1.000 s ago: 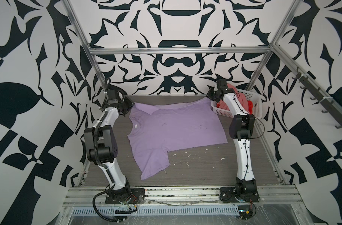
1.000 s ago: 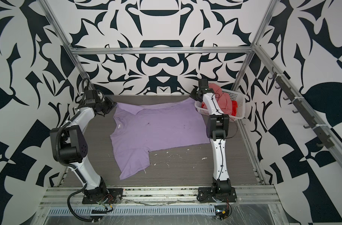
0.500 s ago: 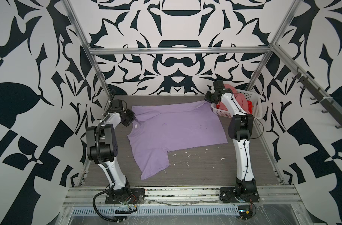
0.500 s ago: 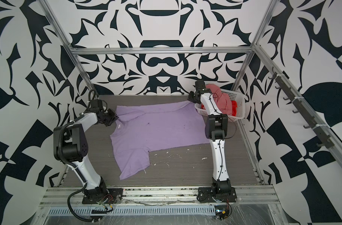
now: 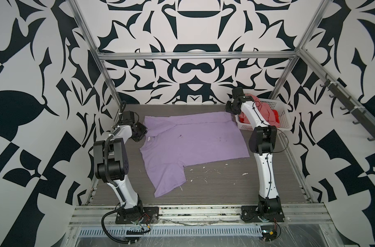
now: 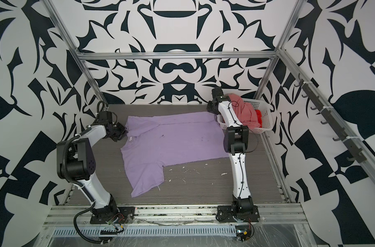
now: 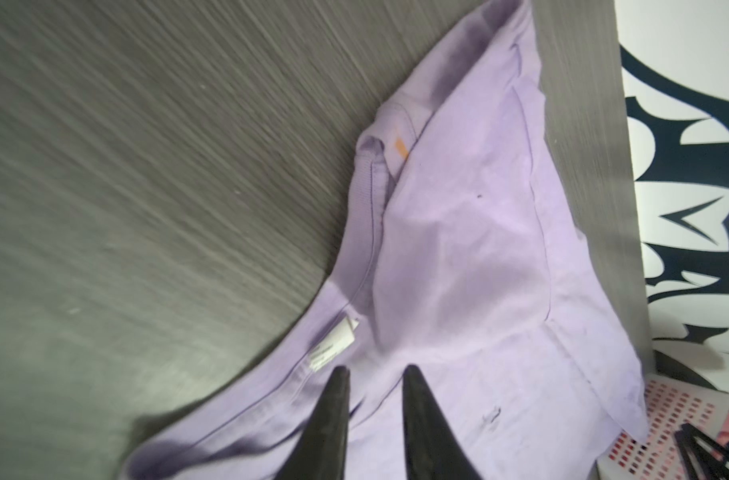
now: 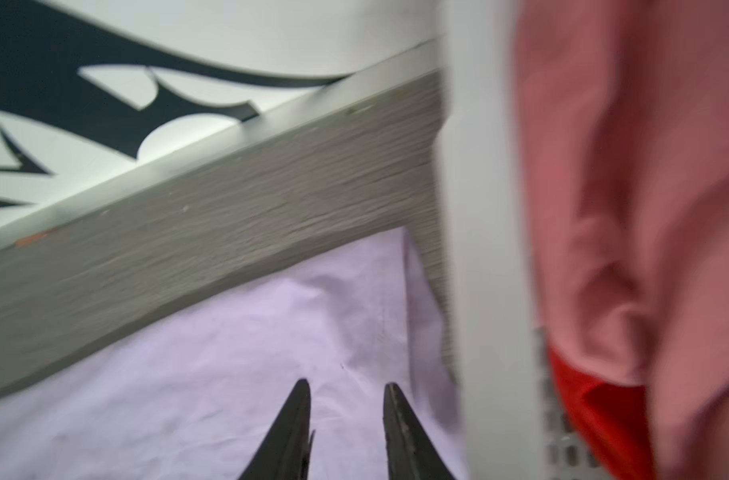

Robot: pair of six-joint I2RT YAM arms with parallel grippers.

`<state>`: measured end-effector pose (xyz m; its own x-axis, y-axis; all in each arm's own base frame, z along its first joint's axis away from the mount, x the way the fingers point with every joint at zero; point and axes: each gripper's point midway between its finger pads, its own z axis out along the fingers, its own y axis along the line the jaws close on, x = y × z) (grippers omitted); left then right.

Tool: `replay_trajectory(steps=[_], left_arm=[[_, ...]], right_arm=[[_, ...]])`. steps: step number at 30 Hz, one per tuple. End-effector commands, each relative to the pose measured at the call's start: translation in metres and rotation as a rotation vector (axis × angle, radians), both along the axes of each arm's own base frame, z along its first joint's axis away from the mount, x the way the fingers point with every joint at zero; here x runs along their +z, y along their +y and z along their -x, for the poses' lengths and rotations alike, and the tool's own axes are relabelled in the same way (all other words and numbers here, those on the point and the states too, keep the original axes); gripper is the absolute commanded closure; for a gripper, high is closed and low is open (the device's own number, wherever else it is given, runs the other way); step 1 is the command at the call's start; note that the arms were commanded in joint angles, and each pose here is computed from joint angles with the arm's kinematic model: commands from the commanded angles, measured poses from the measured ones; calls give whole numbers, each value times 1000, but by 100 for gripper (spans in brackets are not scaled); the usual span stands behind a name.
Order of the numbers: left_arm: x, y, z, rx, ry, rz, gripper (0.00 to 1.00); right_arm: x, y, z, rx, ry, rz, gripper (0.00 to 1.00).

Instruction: Fold and stack the t-shirts

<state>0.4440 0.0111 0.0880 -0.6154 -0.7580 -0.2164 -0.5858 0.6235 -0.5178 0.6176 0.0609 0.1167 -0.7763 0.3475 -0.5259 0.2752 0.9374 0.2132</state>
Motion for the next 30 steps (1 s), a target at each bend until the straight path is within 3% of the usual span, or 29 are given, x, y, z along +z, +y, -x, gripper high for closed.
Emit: replay_trajectory(steps=[1, 5, 11, 18, 23, 30], left_arm=[[15, 8, 18, 35, 28, -60, 62], [28, 6, 29, 22, 22, -99, 58], [37, -35, 47, -52, 0, -34, 56], [10, -98, 99, -98, 78, 58, 55], [-25, -106, 133, -71, 131, 113, 54], [-66, -93, 164, -38, 229, 66, 54]], right_arm=[[44, -60, 7, -177, -48, 157, 65], [76, -58, 7, -181, -122, 137, 68], [89, 13, 13, -10, -149, 22, 71], [46, 92, 61, 85, -72, -102, 70], [3, 92, 107, 49, 11, -158, 71], [-52, 78, 171, 12, 150, -133, 71]])
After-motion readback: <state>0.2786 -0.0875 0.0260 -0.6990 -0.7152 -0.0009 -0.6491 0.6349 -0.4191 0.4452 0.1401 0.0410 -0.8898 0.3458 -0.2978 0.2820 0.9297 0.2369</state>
